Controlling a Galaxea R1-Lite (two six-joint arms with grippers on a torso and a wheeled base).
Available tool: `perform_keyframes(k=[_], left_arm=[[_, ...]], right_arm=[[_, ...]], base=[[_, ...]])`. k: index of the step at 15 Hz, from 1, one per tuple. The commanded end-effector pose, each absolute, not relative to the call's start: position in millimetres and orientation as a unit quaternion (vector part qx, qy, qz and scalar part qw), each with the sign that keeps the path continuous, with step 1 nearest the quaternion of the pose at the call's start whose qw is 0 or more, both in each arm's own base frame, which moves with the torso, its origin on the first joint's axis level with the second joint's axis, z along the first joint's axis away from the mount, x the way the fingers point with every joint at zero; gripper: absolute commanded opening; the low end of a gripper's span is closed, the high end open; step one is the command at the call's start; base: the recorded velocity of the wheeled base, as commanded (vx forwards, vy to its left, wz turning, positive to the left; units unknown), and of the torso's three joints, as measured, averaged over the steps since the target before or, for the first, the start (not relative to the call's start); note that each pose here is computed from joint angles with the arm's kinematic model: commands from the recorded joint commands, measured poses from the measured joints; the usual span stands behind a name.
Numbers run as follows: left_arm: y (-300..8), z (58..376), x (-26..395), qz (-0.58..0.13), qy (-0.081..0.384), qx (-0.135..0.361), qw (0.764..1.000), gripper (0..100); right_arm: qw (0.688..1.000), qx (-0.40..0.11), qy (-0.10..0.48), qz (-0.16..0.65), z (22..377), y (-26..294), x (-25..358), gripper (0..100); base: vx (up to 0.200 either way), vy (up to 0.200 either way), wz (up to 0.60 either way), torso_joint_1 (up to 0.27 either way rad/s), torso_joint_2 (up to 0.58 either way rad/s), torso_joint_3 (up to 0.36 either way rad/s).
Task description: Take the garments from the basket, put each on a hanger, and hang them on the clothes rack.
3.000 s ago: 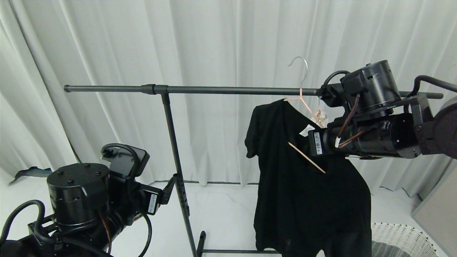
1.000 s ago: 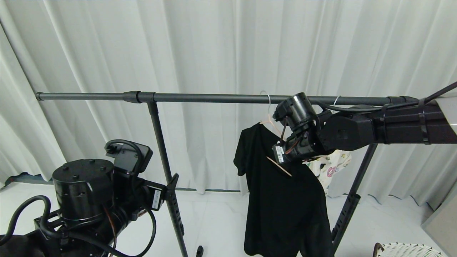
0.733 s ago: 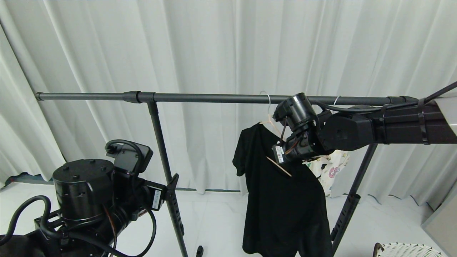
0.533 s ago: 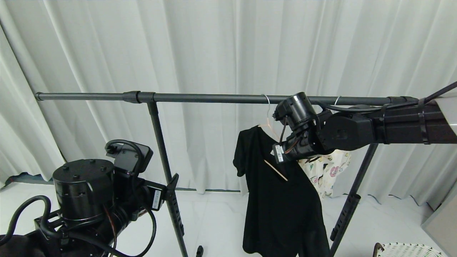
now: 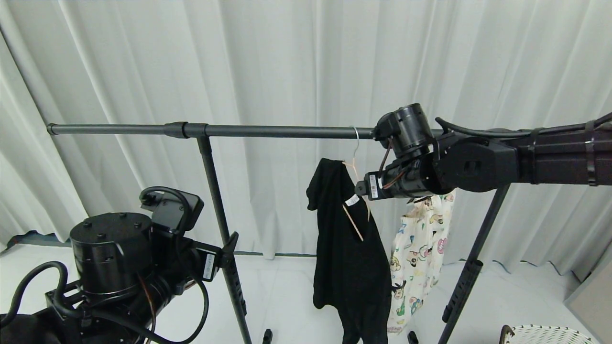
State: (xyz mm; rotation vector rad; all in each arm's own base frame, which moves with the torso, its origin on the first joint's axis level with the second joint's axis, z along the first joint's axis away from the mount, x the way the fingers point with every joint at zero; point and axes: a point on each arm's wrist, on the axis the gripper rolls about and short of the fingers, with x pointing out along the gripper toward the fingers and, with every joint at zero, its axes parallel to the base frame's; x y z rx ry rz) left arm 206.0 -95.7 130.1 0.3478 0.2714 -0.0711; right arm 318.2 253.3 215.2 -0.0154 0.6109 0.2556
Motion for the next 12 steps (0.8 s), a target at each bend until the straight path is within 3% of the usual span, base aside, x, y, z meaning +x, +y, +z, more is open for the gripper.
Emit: perform_keyframes(k=[1,9,12], left_arm=[[-95.0,129.7,206.6,-0.034,0.136,0.172,0.975,100],[-61.8,131.6,217.4,0.042,0.144,0.158,0.976,100],[-38.7,136.7,218.6,0.093,0.142,0.15,0.974,100]], right_arm=[[0.951,0.004,0.282,0.129,235.0,245.7,309.9,100],[0.962,0.035,0.243,0.117,292.5,181.6,250.7,100],[0.962,-0.03,0.264,0.055,314.7,115.4,201.9,100]], base=[[0.0,0.0,0.0,0.0,0.0,0.0],[0.0,0.0,0.0,0.0,0.0,0.0],[0.0,0.0,0.0,0.0,0.0,0.0]])
